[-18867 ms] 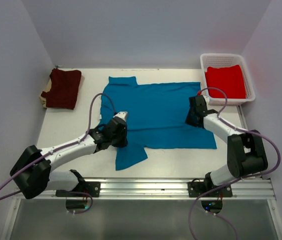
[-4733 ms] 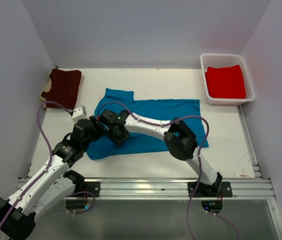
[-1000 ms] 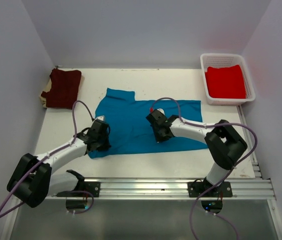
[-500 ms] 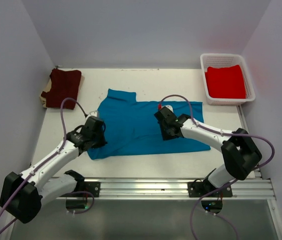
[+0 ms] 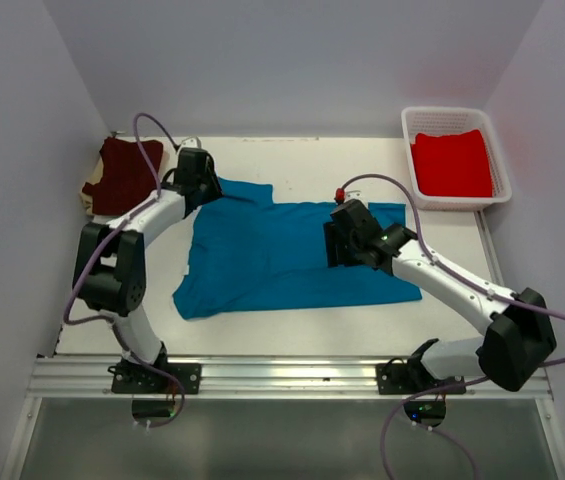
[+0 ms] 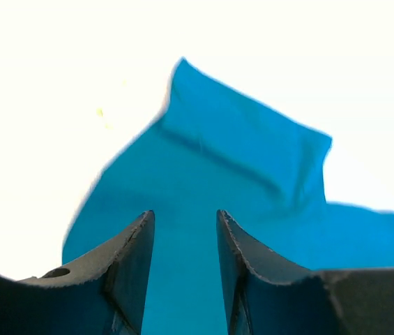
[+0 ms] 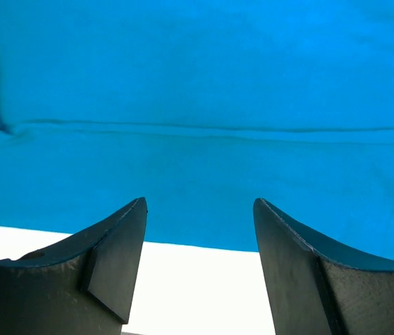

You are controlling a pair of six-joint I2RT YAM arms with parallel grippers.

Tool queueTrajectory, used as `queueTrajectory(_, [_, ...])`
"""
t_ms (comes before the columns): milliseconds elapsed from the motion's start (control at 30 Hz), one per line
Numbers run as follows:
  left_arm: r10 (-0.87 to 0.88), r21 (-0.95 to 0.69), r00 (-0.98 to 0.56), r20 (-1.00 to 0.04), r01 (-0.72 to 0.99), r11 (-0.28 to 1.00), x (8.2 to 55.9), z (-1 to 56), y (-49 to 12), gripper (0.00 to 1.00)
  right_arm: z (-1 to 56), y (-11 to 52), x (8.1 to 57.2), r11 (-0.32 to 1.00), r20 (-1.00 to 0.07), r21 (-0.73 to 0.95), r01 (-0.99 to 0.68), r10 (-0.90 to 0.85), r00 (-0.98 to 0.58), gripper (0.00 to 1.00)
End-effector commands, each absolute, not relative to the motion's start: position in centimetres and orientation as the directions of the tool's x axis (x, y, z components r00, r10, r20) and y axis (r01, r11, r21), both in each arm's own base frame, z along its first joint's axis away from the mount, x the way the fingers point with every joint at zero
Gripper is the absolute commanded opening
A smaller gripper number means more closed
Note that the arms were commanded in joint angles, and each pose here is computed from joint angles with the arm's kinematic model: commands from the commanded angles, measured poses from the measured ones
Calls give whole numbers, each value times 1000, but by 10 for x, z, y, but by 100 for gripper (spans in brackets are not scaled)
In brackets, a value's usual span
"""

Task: Fold and stack the t-shirts
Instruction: Grap the side of the flattened tshirt furthest away from the robot with both arms

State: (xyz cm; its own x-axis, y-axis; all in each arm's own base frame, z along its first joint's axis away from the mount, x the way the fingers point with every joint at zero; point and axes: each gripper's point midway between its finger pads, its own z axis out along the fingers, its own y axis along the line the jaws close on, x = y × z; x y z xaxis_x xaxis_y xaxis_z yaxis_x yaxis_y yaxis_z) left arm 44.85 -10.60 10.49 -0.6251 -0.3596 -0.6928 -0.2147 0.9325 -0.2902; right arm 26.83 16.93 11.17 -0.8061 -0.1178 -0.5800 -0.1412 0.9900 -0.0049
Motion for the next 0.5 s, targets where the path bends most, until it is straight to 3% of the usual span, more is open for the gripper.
queueTrajectory(0, [-328, -286, -543, -773, -162, 944, 507, 128, -98, 45, 142, 159, 265, 992, -640, 6, -128, -95, -762, 67])
queueTrajectory(233, [-315, -277, -573, -757, -155, 948, 572, 96, -79, 47, 143, 148, 249, 991, -633, 8, -131, -96, -768, 67])
queueTrajectory(467, [-322, -348, -620, -716, -83, 934, 589, 63, -82, 47, 148, 141, 241, 993, -638, 16, -119, -82, -766, 68])
